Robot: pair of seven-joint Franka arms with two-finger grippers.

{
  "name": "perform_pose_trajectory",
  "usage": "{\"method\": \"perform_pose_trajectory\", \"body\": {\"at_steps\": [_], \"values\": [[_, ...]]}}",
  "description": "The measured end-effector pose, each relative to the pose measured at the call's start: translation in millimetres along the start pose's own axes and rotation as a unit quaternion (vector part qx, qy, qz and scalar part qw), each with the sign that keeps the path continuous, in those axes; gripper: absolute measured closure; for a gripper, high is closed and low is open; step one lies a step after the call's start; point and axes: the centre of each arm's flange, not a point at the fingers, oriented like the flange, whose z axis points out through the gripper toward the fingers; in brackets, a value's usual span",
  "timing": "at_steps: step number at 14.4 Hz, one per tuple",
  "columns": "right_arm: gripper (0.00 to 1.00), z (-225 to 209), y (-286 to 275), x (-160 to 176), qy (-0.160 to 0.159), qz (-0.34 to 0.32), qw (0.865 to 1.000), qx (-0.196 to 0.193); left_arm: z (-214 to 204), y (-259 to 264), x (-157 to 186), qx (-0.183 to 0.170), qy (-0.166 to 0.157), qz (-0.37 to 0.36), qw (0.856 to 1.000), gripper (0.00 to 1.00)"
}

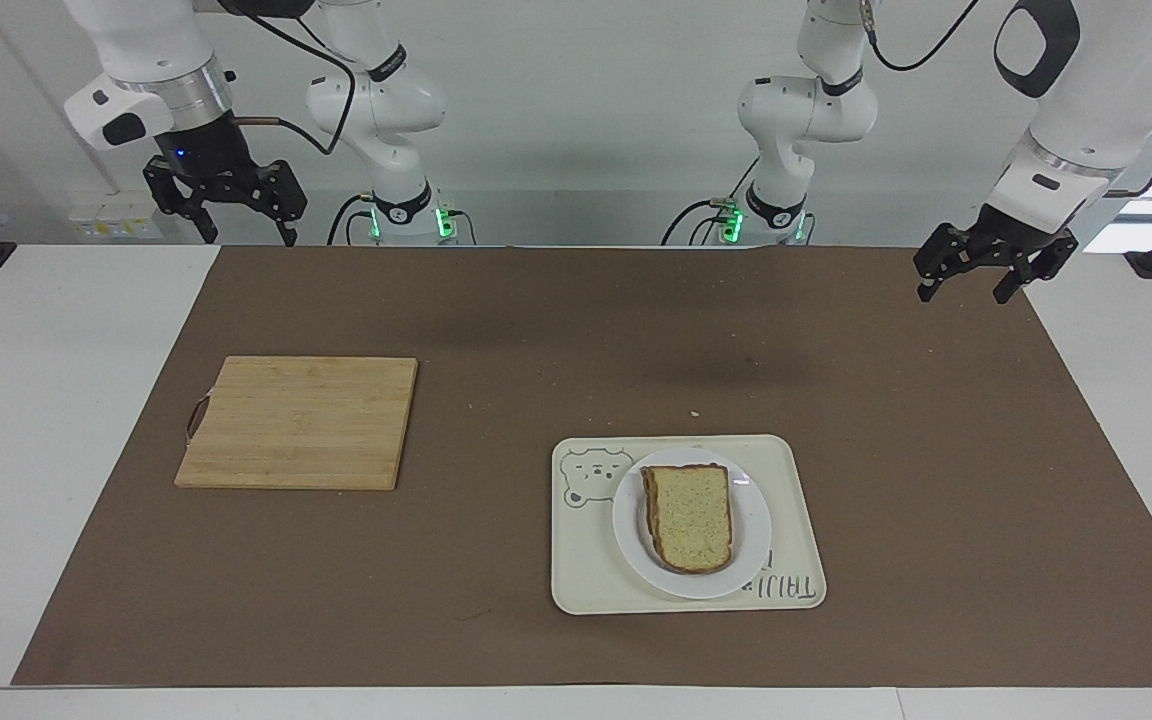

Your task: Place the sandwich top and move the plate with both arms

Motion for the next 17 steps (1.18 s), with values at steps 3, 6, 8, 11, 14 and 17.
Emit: {"method": "perform_pose_trajectory", "body": {"at_steps": [3,6,8,11,14,17], "values": [[0.00,0.0,0.0,0.0,0.000,0.000,1.000,0.000,0.0,-3.0,-0.2,0.000,0.000,-0.003,1.000,0.00],[0.00,0.4,-0.9,-0.5,-0.002,-0.001,1.000,0.000,-1.1,-9.3,-0.7,-0.001,0.001,-0.008,1.000,0.00],[0.00,0.3,-6.9,-0.9,-0.003,-0.006,1.000,0.005,-1.1,-4.8,-0.4,-0.004,0.001,-0.003,1.000,0.00],[0.00,-0.2,-17.5,-1.2,-0.002,-0.015,1.000,0.007,-0.3,-3.3,-0.7,-0.004,-0.001,-0.002,1.000,0.00],[0.00,-0.3,-19.5,-1.2,-0.002,-0.016,1.000,0.013,1.2,-6.2,-1.8,-0.004,-0.007,-0.004,1.000,0.00],[0.00,-0.3,-19.7,-1.2,-0.002,-0.016,1.000,0.014,3.0,-8.7,-6.8,-0.003,-0.025,-0.006,1.000,0.00]]}}
